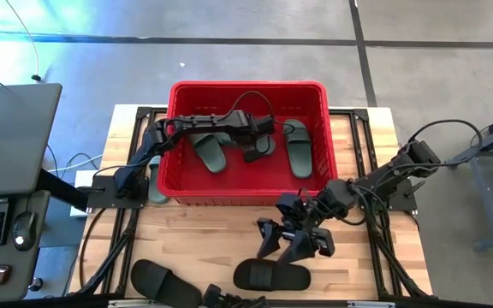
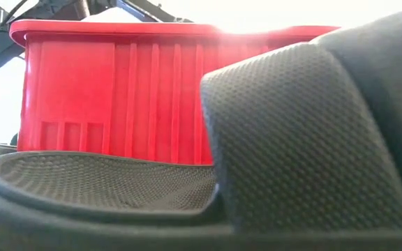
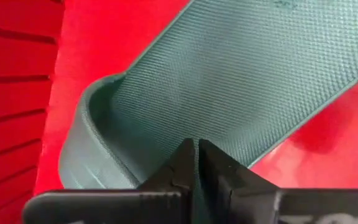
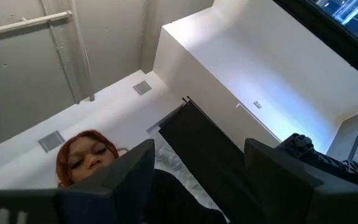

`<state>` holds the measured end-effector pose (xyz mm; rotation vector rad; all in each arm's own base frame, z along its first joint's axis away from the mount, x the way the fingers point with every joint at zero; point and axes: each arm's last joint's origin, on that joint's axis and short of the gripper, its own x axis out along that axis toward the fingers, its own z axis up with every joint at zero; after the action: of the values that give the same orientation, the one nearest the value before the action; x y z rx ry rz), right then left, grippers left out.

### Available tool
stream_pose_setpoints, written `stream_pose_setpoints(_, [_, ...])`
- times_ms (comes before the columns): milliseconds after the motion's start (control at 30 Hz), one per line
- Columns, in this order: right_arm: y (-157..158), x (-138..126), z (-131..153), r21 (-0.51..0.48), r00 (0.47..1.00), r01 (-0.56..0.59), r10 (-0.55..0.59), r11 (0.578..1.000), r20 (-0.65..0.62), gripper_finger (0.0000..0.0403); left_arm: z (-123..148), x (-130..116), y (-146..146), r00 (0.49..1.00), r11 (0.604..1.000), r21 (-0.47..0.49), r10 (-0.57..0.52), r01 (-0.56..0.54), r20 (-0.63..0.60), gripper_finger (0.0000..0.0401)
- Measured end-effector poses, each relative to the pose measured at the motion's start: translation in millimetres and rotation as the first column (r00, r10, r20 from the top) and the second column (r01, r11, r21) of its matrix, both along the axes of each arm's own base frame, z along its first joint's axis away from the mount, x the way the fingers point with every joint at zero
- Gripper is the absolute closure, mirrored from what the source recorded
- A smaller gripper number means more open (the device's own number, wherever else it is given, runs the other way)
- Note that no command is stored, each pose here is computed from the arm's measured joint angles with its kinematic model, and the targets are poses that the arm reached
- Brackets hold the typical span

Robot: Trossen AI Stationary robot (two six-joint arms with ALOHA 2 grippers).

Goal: Pick and place slides into bin
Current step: Adjust the slides in the red bin

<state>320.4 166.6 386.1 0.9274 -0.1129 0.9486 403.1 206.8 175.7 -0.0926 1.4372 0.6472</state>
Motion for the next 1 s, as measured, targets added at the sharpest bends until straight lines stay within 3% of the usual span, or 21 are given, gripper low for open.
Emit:
stream_pose_setpoints(200, [0,0,0,-0.009,1.0,-0.013,0.013,1.0,0.005,0.0165,-1,4,-9,0.998,0.995,-0.068,-0.066,0.067,0.017,0.0397])
stream_pose_setpoints(300, [-1,0,0,-0.014,1.0,-0.018,0.018,1.0,0.008,0.0165,-1,12,-24,0.983,0.98,-0.078,-0.181,0.182,0.016,0.04])
stream_pose_setpoints(500, [-5,2,0,-0.015,1.0,-0.007,0.008,1.0,0.008,0.0165,-3,23,-50,0.892,0.881,-0.149,-0.451,0.449,0.019,0.04])
stream_pose_setpoints(700, [-5,2,0,-0.015,1.0,-0.007,0.007,1.0,0.008,0.0165,-7,25,-47,0.888,0.879,-0.135,-0.46,0.458,0.014,0.0398])
stream_pose_setpoints(1000, [-4,2,0,-0.014,1.0,-0.014,0.014,1.0,0.004,0.0165,-7,23,-42,0.87,0.846,-0.206,-0.484,0.492,0.09,0.0398])
